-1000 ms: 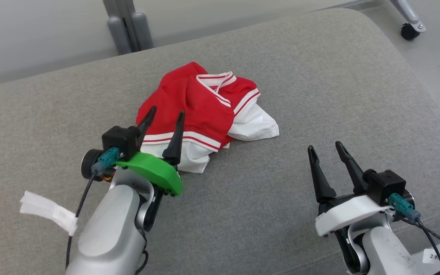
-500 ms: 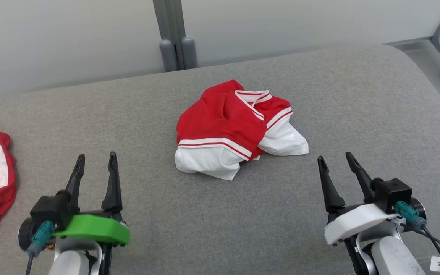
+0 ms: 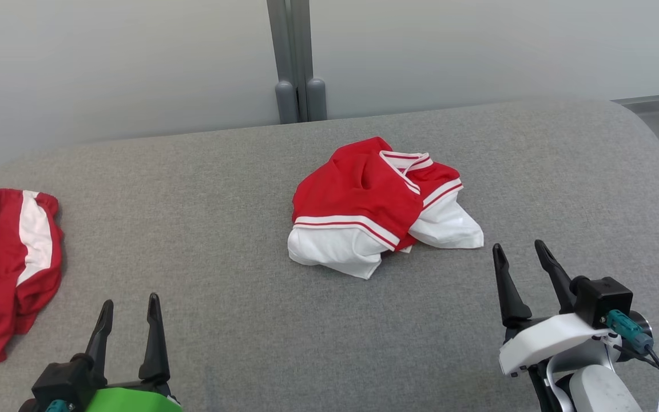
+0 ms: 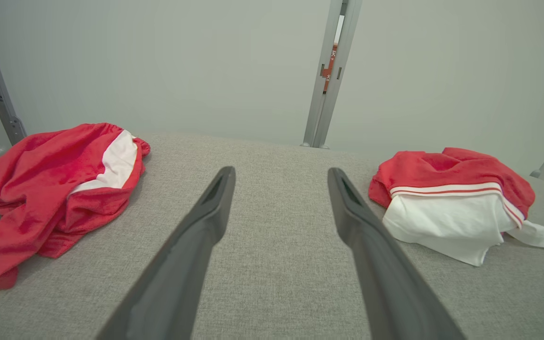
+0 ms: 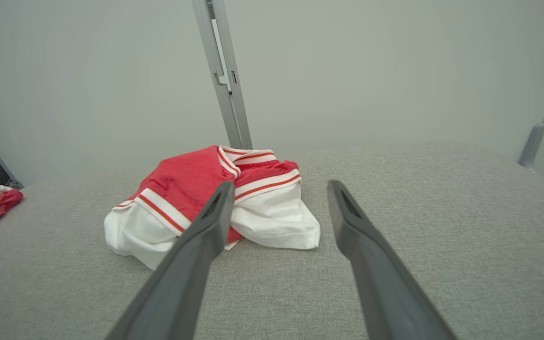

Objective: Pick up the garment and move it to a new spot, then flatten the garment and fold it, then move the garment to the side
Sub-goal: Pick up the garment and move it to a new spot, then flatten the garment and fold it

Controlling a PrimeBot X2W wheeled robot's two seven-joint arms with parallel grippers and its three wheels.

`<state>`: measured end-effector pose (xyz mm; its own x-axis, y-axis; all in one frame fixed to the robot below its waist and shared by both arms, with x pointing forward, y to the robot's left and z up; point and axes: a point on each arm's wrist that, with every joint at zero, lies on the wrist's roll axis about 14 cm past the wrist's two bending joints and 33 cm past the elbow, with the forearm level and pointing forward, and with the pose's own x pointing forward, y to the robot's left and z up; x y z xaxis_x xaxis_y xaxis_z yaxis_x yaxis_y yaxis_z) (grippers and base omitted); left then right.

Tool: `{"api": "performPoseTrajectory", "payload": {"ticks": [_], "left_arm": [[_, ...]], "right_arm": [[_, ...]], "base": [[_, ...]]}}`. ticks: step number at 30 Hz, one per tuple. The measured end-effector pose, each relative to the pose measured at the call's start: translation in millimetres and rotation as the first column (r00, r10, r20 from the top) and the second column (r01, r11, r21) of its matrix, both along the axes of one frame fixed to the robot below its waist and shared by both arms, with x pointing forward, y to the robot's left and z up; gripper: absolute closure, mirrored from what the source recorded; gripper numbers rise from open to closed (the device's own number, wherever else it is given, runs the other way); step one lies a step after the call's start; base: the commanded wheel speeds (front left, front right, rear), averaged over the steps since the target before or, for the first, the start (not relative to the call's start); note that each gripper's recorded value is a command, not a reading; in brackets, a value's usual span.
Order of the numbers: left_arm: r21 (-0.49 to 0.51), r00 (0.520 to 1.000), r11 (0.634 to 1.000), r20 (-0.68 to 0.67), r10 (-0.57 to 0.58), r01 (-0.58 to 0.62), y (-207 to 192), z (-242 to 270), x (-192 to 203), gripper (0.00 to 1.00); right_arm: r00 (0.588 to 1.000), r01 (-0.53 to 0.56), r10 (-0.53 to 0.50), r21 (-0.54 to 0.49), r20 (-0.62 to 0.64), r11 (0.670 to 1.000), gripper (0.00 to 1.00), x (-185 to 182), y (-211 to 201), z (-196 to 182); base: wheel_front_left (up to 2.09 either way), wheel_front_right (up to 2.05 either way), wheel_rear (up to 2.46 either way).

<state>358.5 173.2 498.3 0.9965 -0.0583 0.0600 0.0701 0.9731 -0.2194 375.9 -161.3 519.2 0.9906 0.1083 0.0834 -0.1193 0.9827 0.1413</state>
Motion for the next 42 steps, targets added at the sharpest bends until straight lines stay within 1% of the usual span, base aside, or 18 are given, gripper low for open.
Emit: {"api": "performPoseTrajectory", "payload": {"ticks": [14,16,18,19,21,23,25,28,31,35,39,42], "left_arm": [[-0.004,1.0,1.0,-0.016,-0.007,0.007,-4,-7,-2,0.0],[-0.004,1.0,1.0,-0.02,-0.007,0.007,-4,-8,-2,0.0],[-0.004,1.0,1.0,-0.024,-0.008,0.008,-4,-9,-1,0.0],[-0.004,1.0,1.0,-0.022,-0.012,0.012,-5,-9,1,0.0],[-0.001,1.0,1.0,-0.016,-0.015,0.015,-6,-7,4,0.0],[0.001,1.0,1.0,-0.013,-0.016,0.016,-6,-6,7,0.0],[0.005,1.0,1.0,-0.007,-0.024,0.024,-8,-5,12,0.0],[0.005,1.0,1.0,-0.005,-0.022,0.022,-7,-4,16,0.0],[0.007,1.0,1.0,-0.003,-0.021,0.021,-6,-4,20,0.0],[0.01,1.0,1.0,-0.011,-0.017,0.017,-4,-7,23,0.0],[0.013,1.0,1.0,-0.015,-0.011,0.012,-2,-8,25,0.0],[0.014,1.0,1.0,-0.021,-0.005,0.006,-1,-10,25,0.0]], "right_arm": [[1.0,0.007,-0.007,0.004,-0.013,1.0,0.0,1,-2,-4],[1.0,0.001,-0.001,0.004,-0.011,1.0,0.0,2,0,-4],[0.999,-0.032,0.032,0.025,-0.012,0.999,0.0,12,10,3],[0.995,-0.078,0.08,0.049,-0.051,0.996,0.0,21,24,2],[0.985,-0.121,0.129,0.074,-0.112,0.99,0.0,30,39,-5],[0.969,-0.158,0.17,0.079,-0.177,0.984,0.0,38,50,-14],[0.95,-0.189,0.21,0.109,-0.231,0.976,0.0,48,62,-20],[0.925,-0.209,0.247,0.156,-0.289,0.965,0.0,59,74,-31],[0.904,-0.183,0.257,0.233,-0.343,0.955,0.0,70,76,-46],[0.886,-0.188,0.288,0.287,-0.364,0.939,0.0,85,90,-52],[0.871,-0.225,0.322,0.281,-0.372,0.933,0.0,94,108,-58],[0.875,-0.246,0.335,0.277,-0.349,0.929,0.0,100,117,-55]], "base": [[0.0,0.0,0.0],[0.0,0.0,0.0],[0.0,0.0,0.0],[0.0,0.0,0.0],[0.0,0.0,0.0],[0.0,0.0,0.0],[0.0,0.0,0.0],[0.0,0.0,0.0],[0.0,0.0,0.0],[0.0,0.0,0.0],[0.0,0.0,0.0],[0.0,0.0,0.0]]}}
